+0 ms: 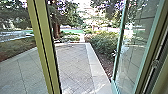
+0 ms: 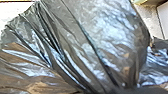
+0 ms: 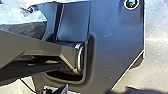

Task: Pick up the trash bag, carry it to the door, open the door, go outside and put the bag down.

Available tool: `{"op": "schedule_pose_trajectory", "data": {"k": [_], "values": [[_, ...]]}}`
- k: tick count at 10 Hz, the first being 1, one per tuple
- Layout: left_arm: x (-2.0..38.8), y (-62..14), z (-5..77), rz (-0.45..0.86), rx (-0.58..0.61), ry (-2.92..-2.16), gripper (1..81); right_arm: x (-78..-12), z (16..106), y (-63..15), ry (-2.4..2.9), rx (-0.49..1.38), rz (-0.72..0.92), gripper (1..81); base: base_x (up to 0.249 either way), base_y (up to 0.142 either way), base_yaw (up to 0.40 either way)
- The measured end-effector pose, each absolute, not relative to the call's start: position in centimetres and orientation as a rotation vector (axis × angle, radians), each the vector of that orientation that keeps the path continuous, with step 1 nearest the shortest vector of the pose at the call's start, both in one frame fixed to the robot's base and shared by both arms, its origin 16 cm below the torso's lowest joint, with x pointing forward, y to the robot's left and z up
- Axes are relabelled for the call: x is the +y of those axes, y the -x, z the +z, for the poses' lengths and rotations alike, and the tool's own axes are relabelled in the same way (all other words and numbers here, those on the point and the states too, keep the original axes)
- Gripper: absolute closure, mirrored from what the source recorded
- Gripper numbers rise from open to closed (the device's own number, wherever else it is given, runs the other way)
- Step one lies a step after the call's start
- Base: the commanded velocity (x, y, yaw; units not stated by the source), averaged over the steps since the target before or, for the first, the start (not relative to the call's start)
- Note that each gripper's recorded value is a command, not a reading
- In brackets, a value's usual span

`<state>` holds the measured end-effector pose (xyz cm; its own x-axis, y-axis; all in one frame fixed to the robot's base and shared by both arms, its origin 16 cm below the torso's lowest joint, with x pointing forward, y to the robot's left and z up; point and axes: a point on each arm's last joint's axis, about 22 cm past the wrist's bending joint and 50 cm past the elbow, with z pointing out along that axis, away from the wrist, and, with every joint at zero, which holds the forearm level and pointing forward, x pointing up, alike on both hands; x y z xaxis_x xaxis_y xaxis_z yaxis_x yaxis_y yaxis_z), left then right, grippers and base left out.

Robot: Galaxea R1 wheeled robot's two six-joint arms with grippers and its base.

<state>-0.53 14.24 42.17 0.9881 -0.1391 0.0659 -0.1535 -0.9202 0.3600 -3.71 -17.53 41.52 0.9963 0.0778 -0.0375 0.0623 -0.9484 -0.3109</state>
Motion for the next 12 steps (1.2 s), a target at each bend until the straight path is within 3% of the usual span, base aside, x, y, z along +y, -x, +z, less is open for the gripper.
{"op": "schedule_pose_trajectory", "data": {"k": [12], "values": [[14.13, 0.53, 42.18, 0.056, -0.213, -2.759, 81.1, -17.47, 41.53, 3.69, 2.823, -0.102, 0.07, 1.0, 0.0, -0.107, 0.0]]}}
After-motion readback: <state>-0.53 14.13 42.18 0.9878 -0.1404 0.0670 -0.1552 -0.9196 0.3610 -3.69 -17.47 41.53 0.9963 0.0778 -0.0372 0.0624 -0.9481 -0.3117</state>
